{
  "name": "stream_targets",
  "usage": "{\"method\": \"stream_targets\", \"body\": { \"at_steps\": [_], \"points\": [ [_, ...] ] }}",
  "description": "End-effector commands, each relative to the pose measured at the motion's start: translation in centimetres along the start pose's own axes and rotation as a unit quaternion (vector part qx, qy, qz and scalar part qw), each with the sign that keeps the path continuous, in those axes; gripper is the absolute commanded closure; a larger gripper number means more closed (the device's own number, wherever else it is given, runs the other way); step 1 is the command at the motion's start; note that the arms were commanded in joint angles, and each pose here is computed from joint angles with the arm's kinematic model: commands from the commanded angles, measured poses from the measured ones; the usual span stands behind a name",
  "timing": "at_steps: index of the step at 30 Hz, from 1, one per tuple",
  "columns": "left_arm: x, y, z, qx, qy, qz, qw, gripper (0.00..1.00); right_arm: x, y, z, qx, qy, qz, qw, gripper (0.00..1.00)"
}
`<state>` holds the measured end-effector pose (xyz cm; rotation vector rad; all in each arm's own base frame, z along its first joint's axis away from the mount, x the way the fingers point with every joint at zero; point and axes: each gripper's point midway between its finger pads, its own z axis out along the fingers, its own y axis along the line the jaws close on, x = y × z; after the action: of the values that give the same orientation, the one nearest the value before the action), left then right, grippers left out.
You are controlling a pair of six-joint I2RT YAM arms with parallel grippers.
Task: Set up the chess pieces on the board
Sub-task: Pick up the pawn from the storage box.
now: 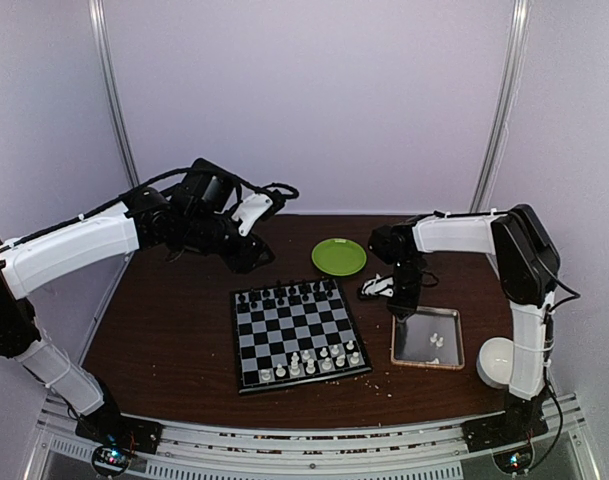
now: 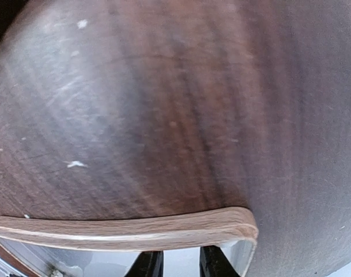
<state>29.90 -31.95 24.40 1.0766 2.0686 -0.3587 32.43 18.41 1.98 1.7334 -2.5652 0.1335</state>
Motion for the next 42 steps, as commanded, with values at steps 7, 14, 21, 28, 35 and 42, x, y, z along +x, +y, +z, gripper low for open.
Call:
{"method": "stream_targets", "body": {
  "at_steps": [7, 14, 21, 28, 35, 42],
  "points": [
    [-1.4, -0.2, 0.1, 0.007, -0.019, 0.001, 1.0, 0.55, 0.7, 1.7, -2.5, -0.009, 0.002, -0.031, 0.999, 0.78],
    [-1.3, -0.3, 0.2, 0.012, -0.018, 0.0, 1.0, 0.55, 0.8, -0.7, -3.8, 0.05, -0.003, -0.018, 0.999, 0.76],
    [-1.3, -0.4, 0.3, 0.014, -0.016, -0.001, 1.0, 0.55, 0.4, -1.8, -2.1, 0.069, 0.011, -0.013, 0.997, 0.7],
    [-1.2, -0.6, 0.4, 0.019, -0.016, -0.001, 1.0, 0.55, 0.0, -2.5, -1.2, 0.079, 0.021, -0.015, 0.997, 0.66],
    [-1.0, -0.6, 0.7, 0.02, -0.011, -0.002, 1.0, 0.55, -0.3, -2.3, -0.5, 0.059, 0.03, -0.024, 0.997, 0.67],
    [-0.8, -0.7, 1.1, 0.021, -0.005, -0.002, 1.0, 0.55, -0.7, -0.8, 0.1, 0.01, 0.025, -0.039, 0.999, 0.75]
  ]
}}
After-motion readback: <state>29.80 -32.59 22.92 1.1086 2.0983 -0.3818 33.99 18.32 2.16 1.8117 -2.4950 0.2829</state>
